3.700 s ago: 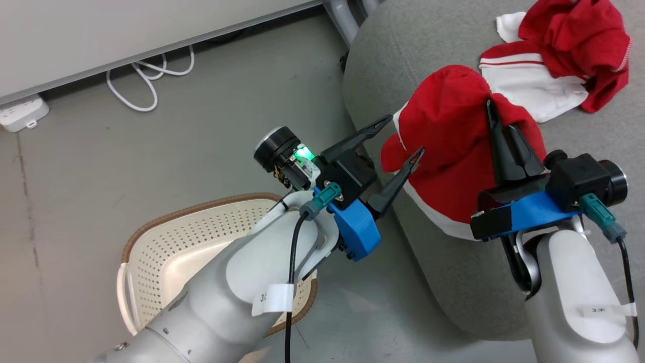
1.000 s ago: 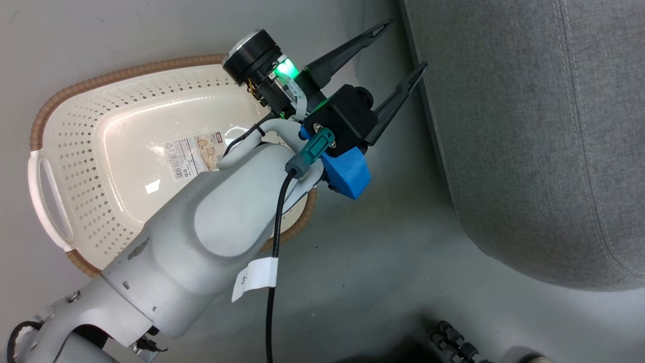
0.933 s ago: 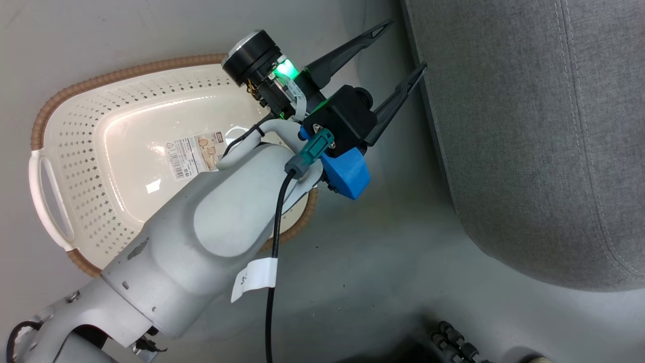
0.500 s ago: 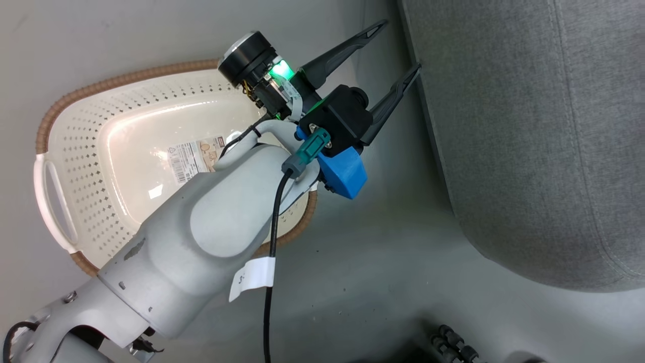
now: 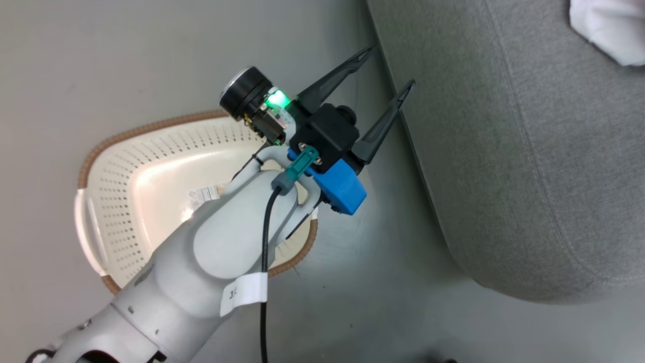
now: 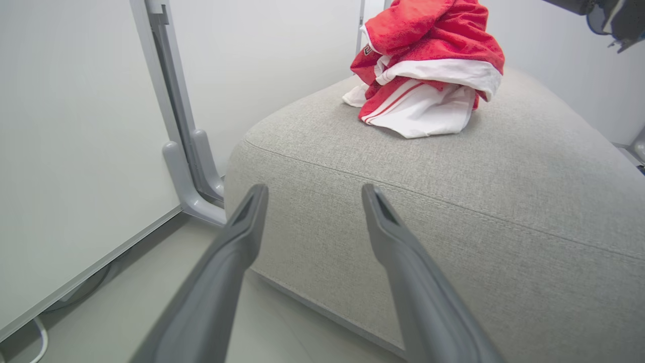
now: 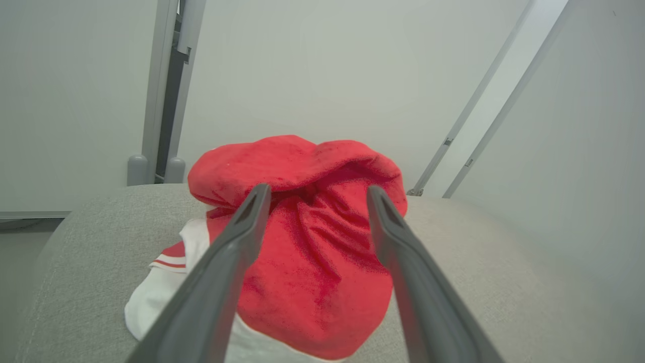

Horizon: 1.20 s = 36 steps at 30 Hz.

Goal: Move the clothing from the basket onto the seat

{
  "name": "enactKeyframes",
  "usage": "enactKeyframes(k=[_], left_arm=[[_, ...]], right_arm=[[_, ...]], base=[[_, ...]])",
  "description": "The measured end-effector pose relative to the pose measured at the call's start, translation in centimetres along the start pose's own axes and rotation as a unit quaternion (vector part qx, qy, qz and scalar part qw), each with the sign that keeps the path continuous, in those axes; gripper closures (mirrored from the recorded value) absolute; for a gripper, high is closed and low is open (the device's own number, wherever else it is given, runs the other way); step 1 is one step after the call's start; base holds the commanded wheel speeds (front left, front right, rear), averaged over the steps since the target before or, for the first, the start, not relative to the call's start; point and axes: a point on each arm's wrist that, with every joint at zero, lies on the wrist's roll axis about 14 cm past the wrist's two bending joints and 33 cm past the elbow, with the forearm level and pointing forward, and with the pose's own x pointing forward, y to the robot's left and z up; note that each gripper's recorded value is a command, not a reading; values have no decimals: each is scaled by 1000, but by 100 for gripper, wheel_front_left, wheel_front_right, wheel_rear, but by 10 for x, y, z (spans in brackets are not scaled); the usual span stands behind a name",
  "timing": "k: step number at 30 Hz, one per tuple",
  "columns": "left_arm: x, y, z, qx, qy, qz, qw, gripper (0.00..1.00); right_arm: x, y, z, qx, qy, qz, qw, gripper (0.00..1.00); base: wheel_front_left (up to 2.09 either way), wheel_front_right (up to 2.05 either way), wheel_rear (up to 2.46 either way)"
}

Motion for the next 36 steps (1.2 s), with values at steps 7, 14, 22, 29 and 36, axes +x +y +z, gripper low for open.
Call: enactKeyframes(k=[7, 14, 22, 29, 36], left_arm=[[-24, 15, 46, 6, -36, 65, 997, 0], [-68, 42, 90, 24, -72, 162, 984, 0], [-135, 70, 126, 41, -103, 270, 956, 0], [-198, 78, 142, 50, -118, 352, 927, 0], [-249, 67, 143, 58, -119, 400, 907, 0]], right_arm=[[-15, 33, 37, 36, -40, 55, 997, 0], [-31, 84, 80, 81, -88, 126, 985, 0], [-60, 136, 121, 128, -125, 199, 963, 0], [-88, 161, 140, 169, -132, 232, 949, 0], [-118, 169, 136, 193, -112, 246, 943, 0]], base=[[0, 0, 0], [0, 0, 0], [0, 0, 0], [0, 0, 0], [0, 0, 0]])
